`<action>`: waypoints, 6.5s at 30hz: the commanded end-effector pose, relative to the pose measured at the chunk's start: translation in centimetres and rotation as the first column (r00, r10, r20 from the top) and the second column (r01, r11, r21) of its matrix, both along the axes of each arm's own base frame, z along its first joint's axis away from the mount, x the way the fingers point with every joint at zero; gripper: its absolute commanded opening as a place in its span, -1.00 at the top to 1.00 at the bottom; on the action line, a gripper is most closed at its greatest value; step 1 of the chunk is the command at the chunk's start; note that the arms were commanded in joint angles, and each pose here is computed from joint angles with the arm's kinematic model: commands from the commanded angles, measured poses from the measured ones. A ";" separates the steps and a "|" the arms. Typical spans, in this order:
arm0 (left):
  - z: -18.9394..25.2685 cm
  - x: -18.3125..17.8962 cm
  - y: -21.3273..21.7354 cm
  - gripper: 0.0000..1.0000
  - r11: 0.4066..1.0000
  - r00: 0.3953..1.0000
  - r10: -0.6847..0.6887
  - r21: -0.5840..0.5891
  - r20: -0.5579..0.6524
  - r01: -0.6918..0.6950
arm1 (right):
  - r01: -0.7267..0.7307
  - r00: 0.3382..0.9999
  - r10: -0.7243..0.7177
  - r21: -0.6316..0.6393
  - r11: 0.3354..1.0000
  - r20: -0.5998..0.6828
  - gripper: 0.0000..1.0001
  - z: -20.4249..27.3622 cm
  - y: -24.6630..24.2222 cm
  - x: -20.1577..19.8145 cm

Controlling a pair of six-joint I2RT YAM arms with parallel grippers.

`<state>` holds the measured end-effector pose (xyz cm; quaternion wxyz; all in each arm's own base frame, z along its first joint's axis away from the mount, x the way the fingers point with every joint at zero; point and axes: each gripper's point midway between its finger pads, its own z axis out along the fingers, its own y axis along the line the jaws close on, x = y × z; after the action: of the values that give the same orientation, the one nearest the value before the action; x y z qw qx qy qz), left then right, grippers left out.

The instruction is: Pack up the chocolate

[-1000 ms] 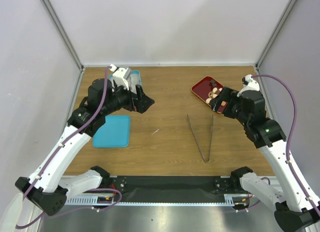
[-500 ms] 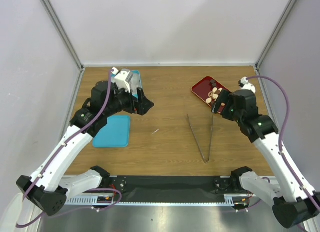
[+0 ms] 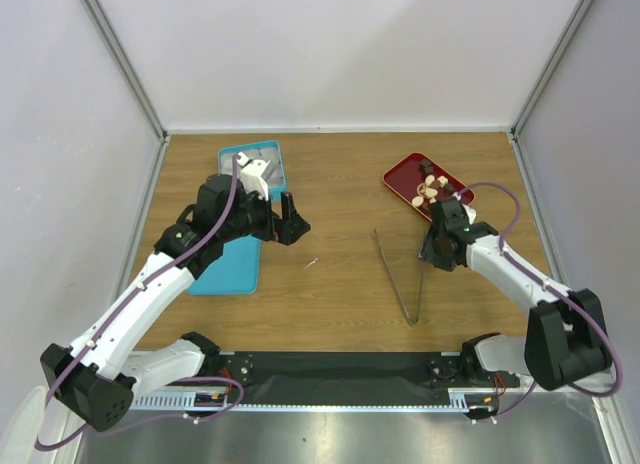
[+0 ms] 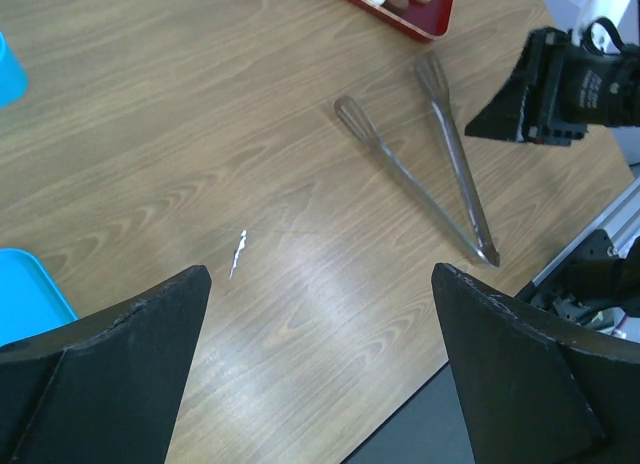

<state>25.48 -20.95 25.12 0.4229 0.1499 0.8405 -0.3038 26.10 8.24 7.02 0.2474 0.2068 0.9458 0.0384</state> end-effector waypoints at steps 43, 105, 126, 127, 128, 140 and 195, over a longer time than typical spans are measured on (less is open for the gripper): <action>-9.6 -0.8 -7.8 -1.00 0.955 0.997 -0.053 0.288 -0.062 0.069 | -0.025 0.922 -0.097 0.308 0.951 0.374 -0.99 15.5 7.1 4.2; -23.2 0.8 -12.6 -0.29 0.811 0.943 0.194 0.585 -0.270 0.000 | -0.139 0.667 -0.047 0.185 0.973 0.743 -0.99 27.3 -0.2 -2.7; -8.3 2.4 -12.1 -0.34 0.831 0.981 0.042 0.552 -0.187 0.070 | -0.113 0.639 -0.068 0.181 0.977 0.766 -0.99 28.7 -1.1 -3.2; -8.1 2.6 -12.1 -0.33 0.832 0.982 0.040 0.551 -0.184 0.069 | -0.110 0.639 -0.070 0.180 0.977 0.766 -1.00 28.7 -1.2 -3.2; -7.7 2.7 -12.1 -0.31 0.834 0.983 0.036 0.547 -0.180 0.070 | -0.108 0.638 -0.072 0.182 0.977 0.767 -0.99 28.8 -1.2 -3.3; -1.2 3.7 -14.8 -0.28 0.879 0.988 -0.149 0.451 -0.048 0.155 | -0.093 0.623 -0.052 0.139 0.986 0.780 -0.99 29.8 -2.0 -3.5; -13.0 11.0 -27.9 -0.09 0.879 0.958 -0.288 0.398 -0.001 0.264 | 0.000 0.576 -0.075 0.092 0.996 0.814 -0.99 31.0 -4.8 -4.9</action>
<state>36.28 -47.71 11.59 0.3472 0.3676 0.8477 -0.1600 21.41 4.24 37.82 0.6369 0.1929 0.7251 0.1773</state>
